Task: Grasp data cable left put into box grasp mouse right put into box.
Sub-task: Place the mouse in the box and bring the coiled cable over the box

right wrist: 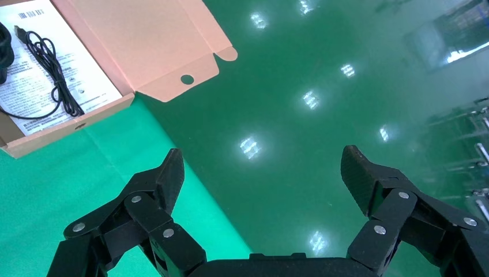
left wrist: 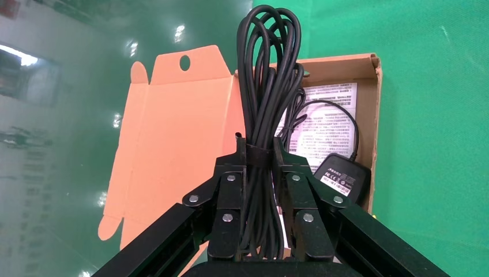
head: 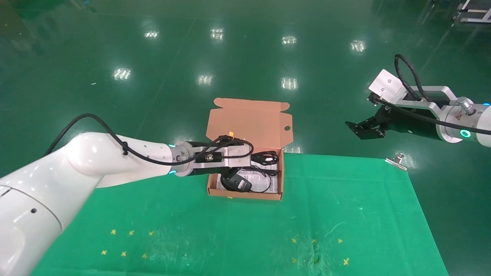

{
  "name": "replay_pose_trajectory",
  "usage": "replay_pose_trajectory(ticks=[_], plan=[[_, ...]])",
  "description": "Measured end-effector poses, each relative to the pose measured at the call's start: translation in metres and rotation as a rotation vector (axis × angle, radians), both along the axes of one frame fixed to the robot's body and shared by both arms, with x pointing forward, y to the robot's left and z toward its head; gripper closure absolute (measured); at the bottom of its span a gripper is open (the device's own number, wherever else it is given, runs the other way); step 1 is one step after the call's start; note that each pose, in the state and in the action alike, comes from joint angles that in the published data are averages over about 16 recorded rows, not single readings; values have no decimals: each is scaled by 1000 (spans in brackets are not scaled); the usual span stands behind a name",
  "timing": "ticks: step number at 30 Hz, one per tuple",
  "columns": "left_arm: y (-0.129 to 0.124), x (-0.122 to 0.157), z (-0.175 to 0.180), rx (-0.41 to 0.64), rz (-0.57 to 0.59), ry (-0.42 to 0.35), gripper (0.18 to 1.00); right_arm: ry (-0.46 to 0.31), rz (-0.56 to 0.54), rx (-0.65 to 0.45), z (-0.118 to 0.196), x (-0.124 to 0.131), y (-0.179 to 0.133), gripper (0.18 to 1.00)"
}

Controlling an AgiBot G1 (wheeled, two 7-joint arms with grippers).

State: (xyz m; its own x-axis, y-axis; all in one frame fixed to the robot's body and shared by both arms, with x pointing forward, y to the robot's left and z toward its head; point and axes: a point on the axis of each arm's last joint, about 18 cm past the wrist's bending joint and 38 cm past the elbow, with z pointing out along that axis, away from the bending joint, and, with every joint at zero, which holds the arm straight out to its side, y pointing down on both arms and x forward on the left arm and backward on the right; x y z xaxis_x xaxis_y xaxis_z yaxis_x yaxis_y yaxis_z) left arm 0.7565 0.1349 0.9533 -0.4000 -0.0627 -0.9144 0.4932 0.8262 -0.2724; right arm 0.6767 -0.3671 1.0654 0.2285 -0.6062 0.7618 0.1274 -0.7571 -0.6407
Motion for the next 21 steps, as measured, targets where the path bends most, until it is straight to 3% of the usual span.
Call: replay_pose_trajectory(ticks=[9, 21], plan=[[10, -4, 17, -61, -2, -6, 864, -18, 5, -1, 7, -1, 2, 178], [39, -22, 105, -254, -13, -116, 665, -90, 35, -90, 42, -14, 14, 178]])
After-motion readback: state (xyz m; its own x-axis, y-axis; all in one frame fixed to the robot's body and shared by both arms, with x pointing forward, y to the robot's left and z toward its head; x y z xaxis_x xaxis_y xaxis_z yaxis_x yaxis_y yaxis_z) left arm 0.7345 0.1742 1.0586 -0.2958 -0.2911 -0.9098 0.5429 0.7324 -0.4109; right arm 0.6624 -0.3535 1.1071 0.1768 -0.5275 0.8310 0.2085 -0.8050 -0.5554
